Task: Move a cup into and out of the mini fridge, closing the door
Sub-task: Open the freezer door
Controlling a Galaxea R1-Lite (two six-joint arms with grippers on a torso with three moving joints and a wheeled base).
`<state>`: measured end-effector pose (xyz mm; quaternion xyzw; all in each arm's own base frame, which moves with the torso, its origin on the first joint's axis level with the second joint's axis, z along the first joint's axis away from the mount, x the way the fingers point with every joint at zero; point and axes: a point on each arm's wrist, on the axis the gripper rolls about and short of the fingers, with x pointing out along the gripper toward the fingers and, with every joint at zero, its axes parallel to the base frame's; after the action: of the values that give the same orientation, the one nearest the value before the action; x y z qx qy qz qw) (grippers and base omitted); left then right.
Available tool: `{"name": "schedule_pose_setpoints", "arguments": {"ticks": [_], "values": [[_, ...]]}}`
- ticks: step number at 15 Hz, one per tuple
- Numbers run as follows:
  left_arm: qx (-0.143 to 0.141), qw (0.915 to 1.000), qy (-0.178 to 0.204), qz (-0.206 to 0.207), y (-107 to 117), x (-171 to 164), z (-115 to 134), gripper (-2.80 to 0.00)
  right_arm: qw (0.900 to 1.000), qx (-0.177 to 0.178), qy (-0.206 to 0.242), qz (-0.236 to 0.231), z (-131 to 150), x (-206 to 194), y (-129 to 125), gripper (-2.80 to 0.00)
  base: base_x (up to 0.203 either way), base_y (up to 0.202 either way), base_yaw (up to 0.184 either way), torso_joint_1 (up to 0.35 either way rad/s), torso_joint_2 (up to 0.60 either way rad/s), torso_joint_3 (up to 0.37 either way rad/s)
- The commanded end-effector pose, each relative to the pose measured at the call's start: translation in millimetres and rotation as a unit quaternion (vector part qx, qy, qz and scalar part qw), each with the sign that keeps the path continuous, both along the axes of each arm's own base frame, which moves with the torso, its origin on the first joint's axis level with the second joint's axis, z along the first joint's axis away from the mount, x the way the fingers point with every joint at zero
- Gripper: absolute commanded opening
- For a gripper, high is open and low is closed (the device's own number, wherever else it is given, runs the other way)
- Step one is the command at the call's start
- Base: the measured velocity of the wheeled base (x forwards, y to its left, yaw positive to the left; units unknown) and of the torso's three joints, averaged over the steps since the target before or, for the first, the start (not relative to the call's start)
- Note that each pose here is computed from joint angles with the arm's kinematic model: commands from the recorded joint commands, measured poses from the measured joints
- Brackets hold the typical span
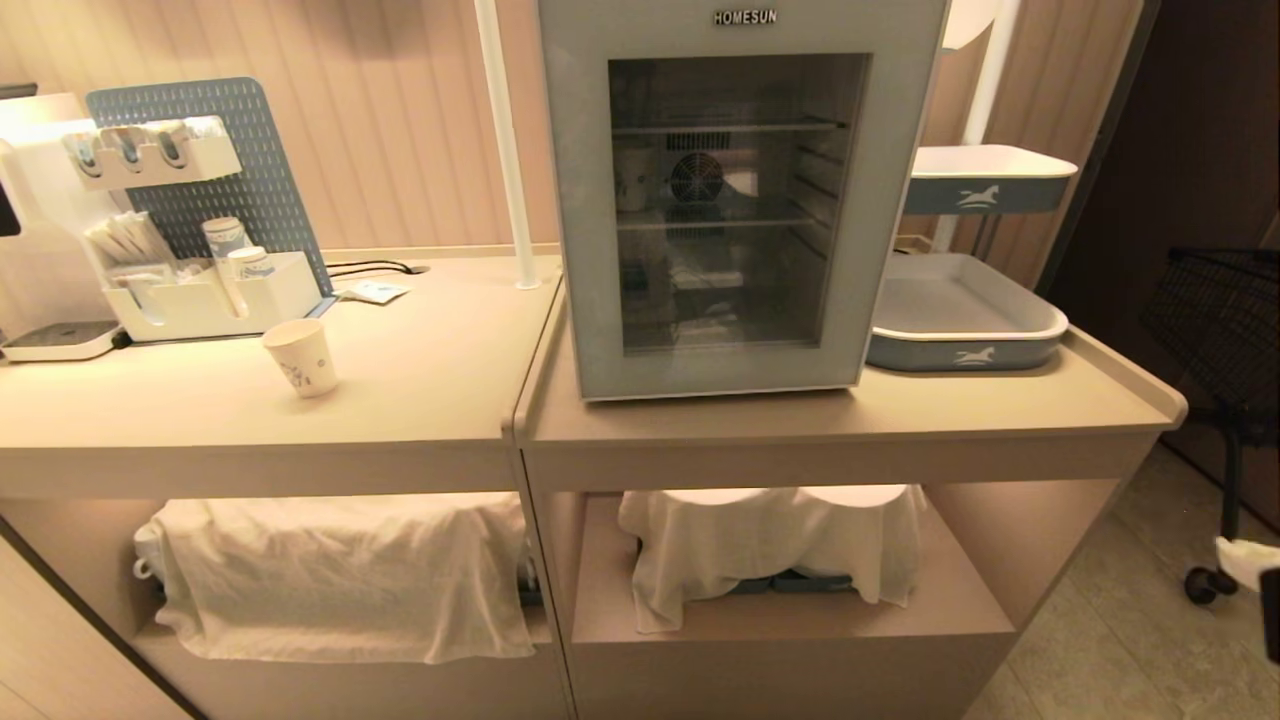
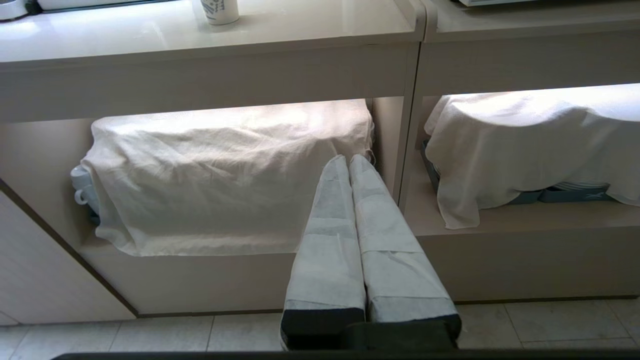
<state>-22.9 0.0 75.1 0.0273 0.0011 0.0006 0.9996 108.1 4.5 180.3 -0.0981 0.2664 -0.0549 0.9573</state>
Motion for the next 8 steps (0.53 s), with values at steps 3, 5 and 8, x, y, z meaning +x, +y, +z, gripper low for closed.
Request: {"name": "schedule_pose_setpoints", "arguments": {"ticks": [3,5,8], "values": [[0.0,1.0,0.0,0.0,0,0,0,-2.8,0.99,0.007,-0.142,-0.01,-37,-97,-8,-2.8,0.0,0.0,0.0,0.0,0.0,0.0],[0.0,1.0,0.0,0.0,0,0,0,-2.8,0.985,0.01,-0.173,-0.014,-50,-113,-6,-2.8,0.0,0.0,0.0,0.0,0.0,0.0],[0.0,1.0,0.0,0.0,0,0,0,-2.8,0.98,0.045,-0.196,-0.014,-60,-113,-5,-2.8,0.0,0.0,0.0,0.0,0.0,0.0]]}}
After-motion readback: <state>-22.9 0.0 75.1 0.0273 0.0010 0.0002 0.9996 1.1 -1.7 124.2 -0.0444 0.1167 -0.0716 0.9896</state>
